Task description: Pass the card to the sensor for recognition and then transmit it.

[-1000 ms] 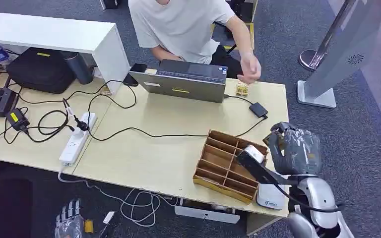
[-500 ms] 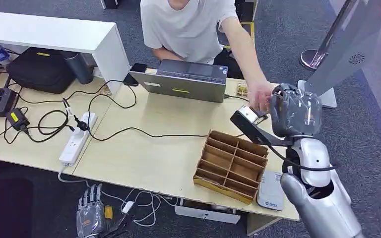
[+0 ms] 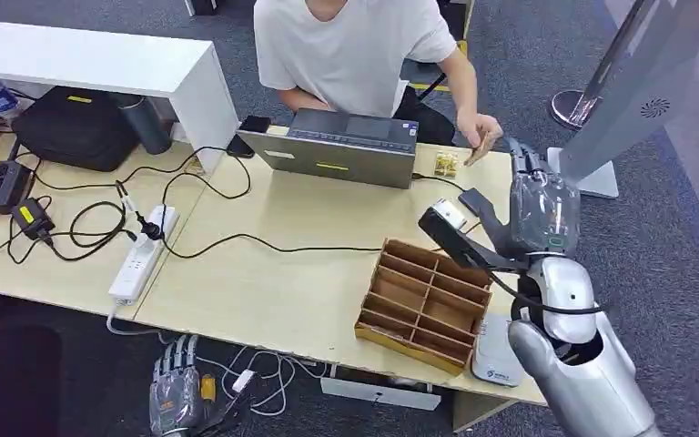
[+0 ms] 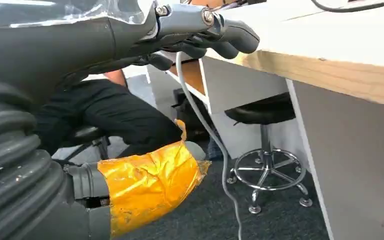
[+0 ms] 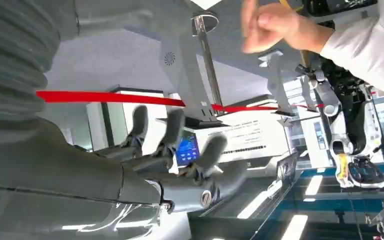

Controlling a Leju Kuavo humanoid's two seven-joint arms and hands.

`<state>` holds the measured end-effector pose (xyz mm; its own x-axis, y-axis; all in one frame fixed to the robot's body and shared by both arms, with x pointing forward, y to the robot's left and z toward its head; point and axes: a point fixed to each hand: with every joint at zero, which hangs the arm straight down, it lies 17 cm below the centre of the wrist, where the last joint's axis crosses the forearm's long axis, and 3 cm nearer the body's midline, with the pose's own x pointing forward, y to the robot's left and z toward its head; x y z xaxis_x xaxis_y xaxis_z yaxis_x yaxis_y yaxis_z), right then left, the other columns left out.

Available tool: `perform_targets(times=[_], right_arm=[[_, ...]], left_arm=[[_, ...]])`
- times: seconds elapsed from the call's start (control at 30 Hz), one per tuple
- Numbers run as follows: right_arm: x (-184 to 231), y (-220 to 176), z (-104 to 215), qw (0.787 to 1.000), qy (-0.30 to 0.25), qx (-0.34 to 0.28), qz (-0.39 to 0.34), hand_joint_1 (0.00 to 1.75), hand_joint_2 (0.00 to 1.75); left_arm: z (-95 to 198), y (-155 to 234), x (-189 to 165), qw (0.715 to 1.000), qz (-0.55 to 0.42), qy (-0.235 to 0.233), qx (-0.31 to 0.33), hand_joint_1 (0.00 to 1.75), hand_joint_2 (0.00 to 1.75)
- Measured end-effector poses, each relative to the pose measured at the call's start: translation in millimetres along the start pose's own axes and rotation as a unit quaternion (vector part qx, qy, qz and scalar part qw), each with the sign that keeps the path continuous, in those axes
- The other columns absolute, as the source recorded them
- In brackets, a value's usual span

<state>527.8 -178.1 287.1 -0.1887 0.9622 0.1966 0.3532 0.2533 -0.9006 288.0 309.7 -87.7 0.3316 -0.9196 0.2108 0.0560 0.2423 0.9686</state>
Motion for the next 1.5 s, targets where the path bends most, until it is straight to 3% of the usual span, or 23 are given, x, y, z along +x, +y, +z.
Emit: perform_targets(times=[0.3, 0.5, 0.73, 1.07, 1.33, 1.4, 1.5], right_arm=[[-31, -6, 30, 1.000, 0.008, -0.019, 0.010, 0.00, 1.75], [-101, -23, 64, 0.997, 0.046, -0.030, 0.046, 0.00, 1.75], [-216, -66, 131, 0.987, 0.116, -0.045, 0.101, 0.00, 1.75], [-278, -102, 178, 0.974, 0.158, -0.039, 0.156, 0.00, 1.75], [-380, -143, 281, 0.949, 0.200, 0.034, 0.242, 0.00, 1.75], [-409, -148, 321, 0.932, 0.241, 0.060, 0.264, 0.00, 1.75], [-454, -144, 405, 0.894, 0.330, 0.107, 0.284, 0.00, 1.75]], left_arm=[[5, -3, -12, 1.000, -0.007, 0.010, -0.004, 0.00, 1.75], [11, -2, -35, 0.999, -0.011, 0.037, -0.003, 0.00, 1.75], [22, 2, -68, 0.998, -0.017, 0.068, 0.000, 0.00, 1.75], [31, 4, -90, 0.996, -0.019, 0.089, 0.002, 0.00, 1.75], [55, 3, -136, 0.987, -0.013, 0.159, -0.001, 0.00, 1.75], [60, 3, -144, 0.985, -0.013, 0.175, -0.001, 0.00, 1.75], [69, 3, -161, 0.979, -0.008, 0.205, 0.000, 0.00, 1.75]])
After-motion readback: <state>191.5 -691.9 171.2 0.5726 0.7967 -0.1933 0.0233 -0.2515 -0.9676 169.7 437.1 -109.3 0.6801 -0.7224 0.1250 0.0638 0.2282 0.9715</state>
